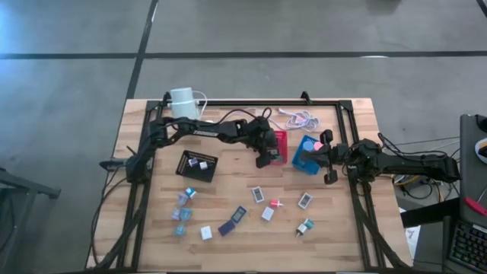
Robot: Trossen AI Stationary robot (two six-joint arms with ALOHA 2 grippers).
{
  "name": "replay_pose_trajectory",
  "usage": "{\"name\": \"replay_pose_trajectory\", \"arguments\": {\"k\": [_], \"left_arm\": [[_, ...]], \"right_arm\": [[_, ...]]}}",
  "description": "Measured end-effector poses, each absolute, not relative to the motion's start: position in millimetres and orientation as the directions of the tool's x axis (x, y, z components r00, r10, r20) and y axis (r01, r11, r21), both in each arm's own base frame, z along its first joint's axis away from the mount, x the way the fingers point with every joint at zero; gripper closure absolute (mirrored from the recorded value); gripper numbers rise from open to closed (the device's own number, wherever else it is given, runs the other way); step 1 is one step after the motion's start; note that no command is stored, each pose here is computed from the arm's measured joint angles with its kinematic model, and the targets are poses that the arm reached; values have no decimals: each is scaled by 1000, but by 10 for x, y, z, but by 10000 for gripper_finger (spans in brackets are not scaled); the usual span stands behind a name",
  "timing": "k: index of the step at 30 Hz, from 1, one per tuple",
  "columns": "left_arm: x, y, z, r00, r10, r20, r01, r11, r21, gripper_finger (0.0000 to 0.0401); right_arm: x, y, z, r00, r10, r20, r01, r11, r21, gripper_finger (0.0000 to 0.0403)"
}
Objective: Pick & Place Office items
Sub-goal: Put the left light blue charger adaptor into the black bin
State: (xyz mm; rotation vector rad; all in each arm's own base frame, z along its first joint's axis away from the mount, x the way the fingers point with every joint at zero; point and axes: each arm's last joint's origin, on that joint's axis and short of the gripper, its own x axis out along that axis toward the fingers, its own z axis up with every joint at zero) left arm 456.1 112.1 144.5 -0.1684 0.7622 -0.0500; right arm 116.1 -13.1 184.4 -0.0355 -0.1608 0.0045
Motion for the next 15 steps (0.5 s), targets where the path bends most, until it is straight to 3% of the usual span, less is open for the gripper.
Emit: {"name": "replay_pose_trajectory", "arguments": {"k": [4,8,15], "left_arm": [[4448,1081,1720,706,-133,-696,35,988,-153,117],[4191,956,2170,736,-146,-661,105,989,-101,136],[3298,646,2775,954,-104,-281,129,989,73,218]], "right_arm": [[1161,-131,1842,987,8,158,-2,999,-33,394],[1162,-131,1835,988,7,151,-2,999,-34,394],[1162,-130,1837,988,9,152,-5,1000,-22,394]]}}
